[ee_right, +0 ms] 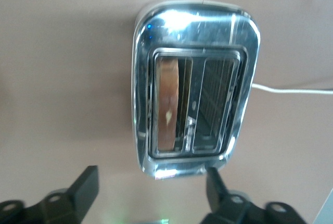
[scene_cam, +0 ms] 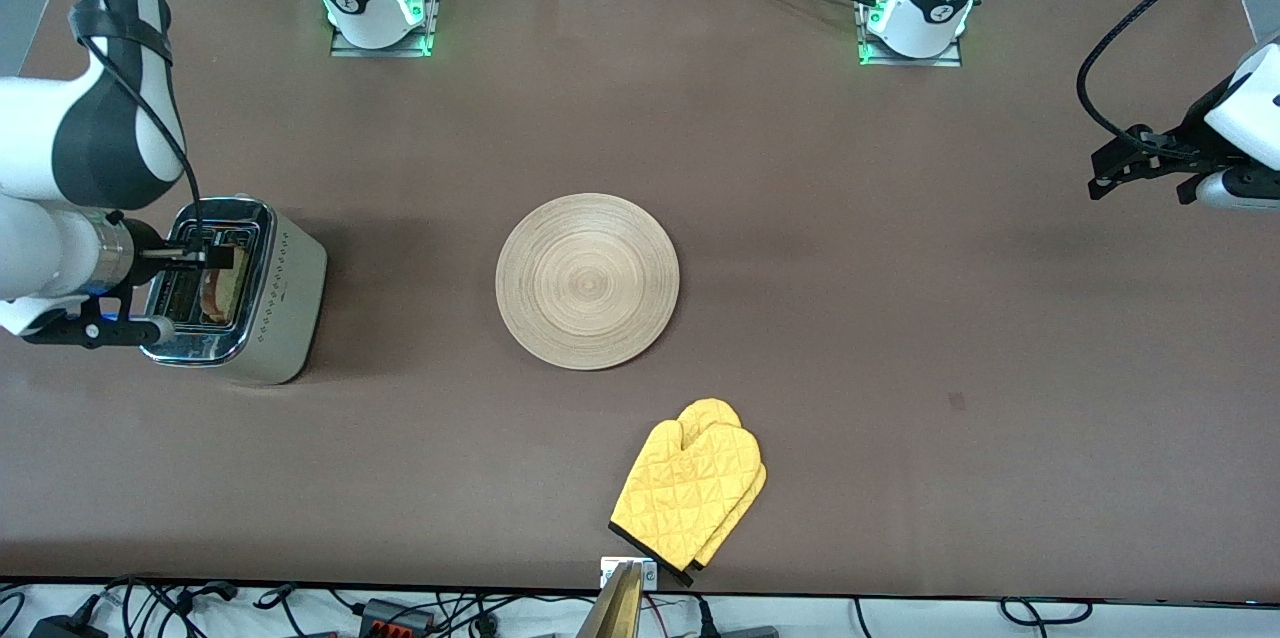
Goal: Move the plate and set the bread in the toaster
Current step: 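Lower the bread into the toaster slot with the right gripper, then open the right gripper to release the bread in the slot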
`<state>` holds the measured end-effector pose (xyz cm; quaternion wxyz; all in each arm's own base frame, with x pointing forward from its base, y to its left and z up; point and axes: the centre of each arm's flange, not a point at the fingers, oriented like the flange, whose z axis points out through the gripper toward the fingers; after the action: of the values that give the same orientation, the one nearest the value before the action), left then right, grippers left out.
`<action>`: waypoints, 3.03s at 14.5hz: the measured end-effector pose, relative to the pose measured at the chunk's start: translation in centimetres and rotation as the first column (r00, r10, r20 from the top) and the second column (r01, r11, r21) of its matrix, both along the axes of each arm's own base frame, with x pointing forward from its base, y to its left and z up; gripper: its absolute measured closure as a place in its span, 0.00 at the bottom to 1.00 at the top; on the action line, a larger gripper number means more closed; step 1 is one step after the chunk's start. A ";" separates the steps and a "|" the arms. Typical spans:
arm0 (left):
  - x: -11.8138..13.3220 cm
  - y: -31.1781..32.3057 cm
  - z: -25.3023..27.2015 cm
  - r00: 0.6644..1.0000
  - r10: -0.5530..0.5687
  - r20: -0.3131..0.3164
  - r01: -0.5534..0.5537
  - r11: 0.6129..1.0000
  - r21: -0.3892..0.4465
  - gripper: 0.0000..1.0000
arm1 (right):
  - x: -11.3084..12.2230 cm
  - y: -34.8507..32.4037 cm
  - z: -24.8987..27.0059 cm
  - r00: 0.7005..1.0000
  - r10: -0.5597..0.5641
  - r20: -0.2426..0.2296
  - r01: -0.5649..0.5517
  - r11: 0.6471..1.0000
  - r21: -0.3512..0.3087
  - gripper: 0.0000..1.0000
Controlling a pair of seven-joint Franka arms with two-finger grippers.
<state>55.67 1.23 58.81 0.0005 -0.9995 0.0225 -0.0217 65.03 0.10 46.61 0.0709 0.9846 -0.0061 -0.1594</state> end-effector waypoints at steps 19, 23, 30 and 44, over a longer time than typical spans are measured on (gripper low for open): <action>0.0 0.0 0.1 1.000 0.001 -0.002 -0.001 1.000 0.000 0.00 | -1.3 8.4 5.9 0.990 0.109 0.089 -0.116 0.990 0.083 0.00; -0.2 0.0 0.5 1.000 0.001 -0.011 -0.001 1.000 0.000 0.00 | -1.4 7.3 5.2 0.985 0.099 0.140 -0.112 0.990 0.084 0.00; -0.2 0.0 0.5 1.000 0.000 -0.013 0.000 1.000 0.000 0.00 | -3.6 2.5 6.9 0.977 0.039 0.209 -0.085 0.972 0.218 0.00; -0.2 0.0 0.5 1.000 -0.001 -0.016 0.001 1.000 0.000 0.00 | -4.6 -1.3 8.6 0.976 0.016 0.215 -0.043 0.992 0.122 0.00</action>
<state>55.45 1.19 59.31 0.0001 -0.9996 0.0228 -0.0139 60.42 -1.18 55.21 0.0101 0.9986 0.0108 -0.0515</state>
